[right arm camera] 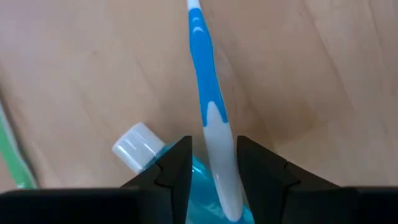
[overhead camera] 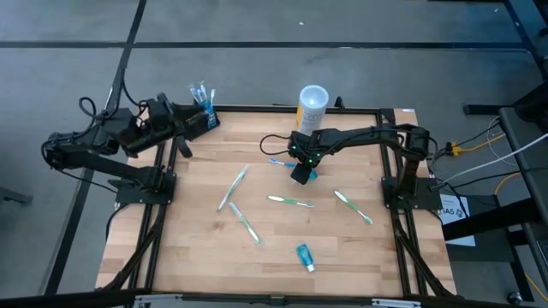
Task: Pick & Place toothbrushing station
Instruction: Put the blue toothbrush into the right section of the black organizer
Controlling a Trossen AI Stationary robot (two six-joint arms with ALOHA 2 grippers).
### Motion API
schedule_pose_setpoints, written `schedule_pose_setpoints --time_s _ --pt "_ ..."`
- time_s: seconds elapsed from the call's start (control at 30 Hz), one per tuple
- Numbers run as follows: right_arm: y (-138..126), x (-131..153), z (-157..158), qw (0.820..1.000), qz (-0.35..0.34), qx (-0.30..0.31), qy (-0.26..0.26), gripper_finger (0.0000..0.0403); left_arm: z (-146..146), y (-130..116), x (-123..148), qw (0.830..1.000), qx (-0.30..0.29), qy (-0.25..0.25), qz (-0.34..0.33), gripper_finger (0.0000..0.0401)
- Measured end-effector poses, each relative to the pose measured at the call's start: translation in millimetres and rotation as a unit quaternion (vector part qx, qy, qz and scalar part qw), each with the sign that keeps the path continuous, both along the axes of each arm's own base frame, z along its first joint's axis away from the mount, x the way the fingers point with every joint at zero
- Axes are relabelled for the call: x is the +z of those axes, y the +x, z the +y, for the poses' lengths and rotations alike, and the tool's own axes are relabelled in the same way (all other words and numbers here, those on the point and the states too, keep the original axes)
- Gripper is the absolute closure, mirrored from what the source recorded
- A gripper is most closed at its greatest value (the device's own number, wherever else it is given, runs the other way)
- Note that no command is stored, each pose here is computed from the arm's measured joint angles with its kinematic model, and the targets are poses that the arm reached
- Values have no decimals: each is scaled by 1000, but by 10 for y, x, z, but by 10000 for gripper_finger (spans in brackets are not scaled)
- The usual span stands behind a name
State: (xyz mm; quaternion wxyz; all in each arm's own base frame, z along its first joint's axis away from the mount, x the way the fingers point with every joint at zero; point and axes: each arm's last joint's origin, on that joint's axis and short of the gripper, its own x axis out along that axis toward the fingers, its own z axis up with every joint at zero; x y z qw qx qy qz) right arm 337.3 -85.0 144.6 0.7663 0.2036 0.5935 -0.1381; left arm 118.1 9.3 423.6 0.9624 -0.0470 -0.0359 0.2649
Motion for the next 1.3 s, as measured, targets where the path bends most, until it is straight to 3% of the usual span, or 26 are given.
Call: schedule_pose_setpoints --time_s 0.1,0.27,0.53,0.7,0.87,1.1,1.17,1.3 --pt "12 -27 -3 1000 2 -2 -8 286 2 -27 50 1000 1 8 -3 272" --pt "34 -24 34 1000 -2 14 -25 355 4 -60 111 1000 1 13 -9 272" --pt "71 53 172 999 -20 19 -35 354 11 -74 95 1000 14 20 11 272" --pt "96 482 348 991 -118 21 -65 354 24 -82 -42 997 41 0 71 272" --pt "22 1202 542 951 -297 24 -86 354 9 23 -235 988 28 -39 147 272" --pt "-243 1938 681 876 -470 21 -107 354 3 243 -240 989 -16 -50 141 241" --pt "-266 1999 689 867 -484 18 -114 354 20 332 -210 991 -32 -53 121 222" --pt "-239 1973 693 867 -484 30 -114 354 95 507 -171 993 -50 -58 87 181"
